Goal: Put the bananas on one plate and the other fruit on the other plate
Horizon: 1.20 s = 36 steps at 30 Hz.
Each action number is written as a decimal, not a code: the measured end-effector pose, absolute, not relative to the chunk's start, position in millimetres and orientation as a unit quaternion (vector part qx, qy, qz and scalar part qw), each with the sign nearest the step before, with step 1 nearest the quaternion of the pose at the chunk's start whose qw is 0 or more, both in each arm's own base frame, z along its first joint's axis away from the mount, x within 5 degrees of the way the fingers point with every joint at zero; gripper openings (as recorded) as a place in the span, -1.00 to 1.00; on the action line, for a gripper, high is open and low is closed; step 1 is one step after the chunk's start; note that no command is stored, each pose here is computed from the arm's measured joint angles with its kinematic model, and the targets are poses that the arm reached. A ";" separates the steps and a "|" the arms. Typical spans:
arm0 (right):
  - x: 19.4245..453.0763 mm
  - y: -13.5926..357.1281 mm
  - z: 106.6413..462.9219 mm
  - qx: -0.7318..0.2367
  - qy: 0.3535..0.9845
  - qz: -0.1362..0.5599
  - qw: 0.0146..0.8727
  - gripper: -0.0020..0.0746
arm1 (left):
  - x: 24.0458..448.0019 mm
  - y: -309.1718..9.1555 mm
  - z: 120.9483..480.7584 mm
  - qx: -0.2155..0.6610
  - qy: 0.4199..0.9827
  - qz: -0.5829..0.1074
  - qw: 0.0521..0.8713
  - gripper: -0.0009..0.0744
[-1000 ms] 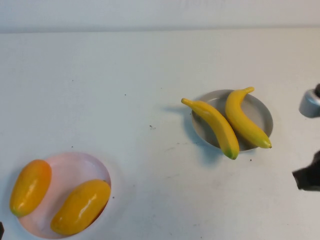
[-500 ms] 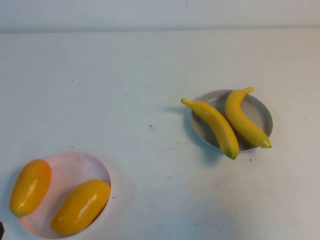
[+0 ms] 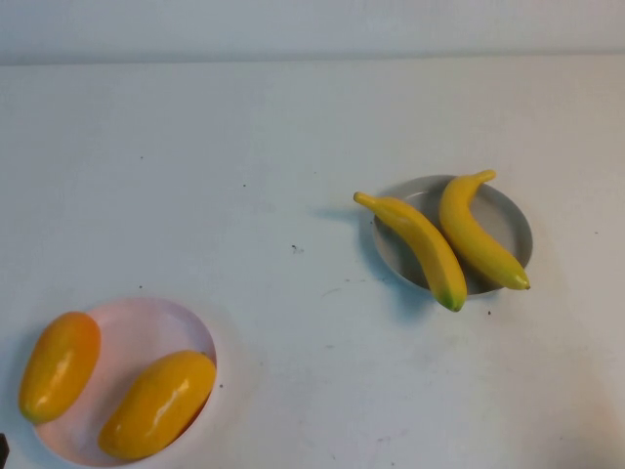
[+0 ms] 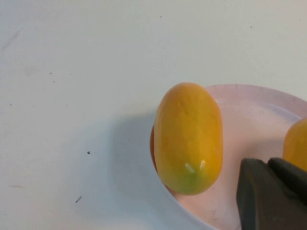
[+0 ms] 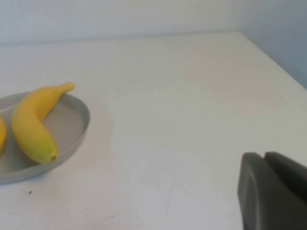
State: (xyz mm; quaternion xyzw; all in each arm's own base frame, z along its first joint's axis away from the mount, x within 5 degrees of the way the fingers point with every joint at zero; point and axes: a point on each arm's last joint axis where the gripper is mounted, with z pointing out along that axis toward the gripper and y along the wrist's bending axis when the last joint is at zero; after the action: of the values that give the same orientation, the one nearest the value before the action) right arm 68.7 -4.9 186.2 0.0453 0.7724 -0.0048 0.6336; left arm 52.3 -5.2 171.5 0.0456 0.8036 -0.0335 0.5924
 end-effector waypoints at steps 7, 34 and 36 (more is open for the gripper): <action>58.1 -6.0 186.4 0.057 0.756 -0.008 0.652 -0.99 | 52.3 -5.2 171.5 0.046 0.804 -0.033 0.592 -0.99; 52.9 6.3 174.8 -0.043 0.793 0.022 0.607 -0.99 | 52.2 -5.2 171.5 0.046 0.804 -0.033 0.592 -0.99; 52.9 6.7 174.8 -0.046 0.793 0.022 0.607 -0.99 | 52.2 -5.2 171.5 0.046 0.804 -0.033 0.592 -0.99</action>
State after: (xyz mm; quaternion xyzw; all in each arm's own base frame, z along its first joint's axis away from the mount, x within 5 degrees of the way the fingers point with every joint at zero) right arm 52.9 6.7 174.8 -0.0462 0.7931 0.0217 0.6069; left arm 52.2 -5.2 171.5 0.0456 0.8039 -0.0334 0.5921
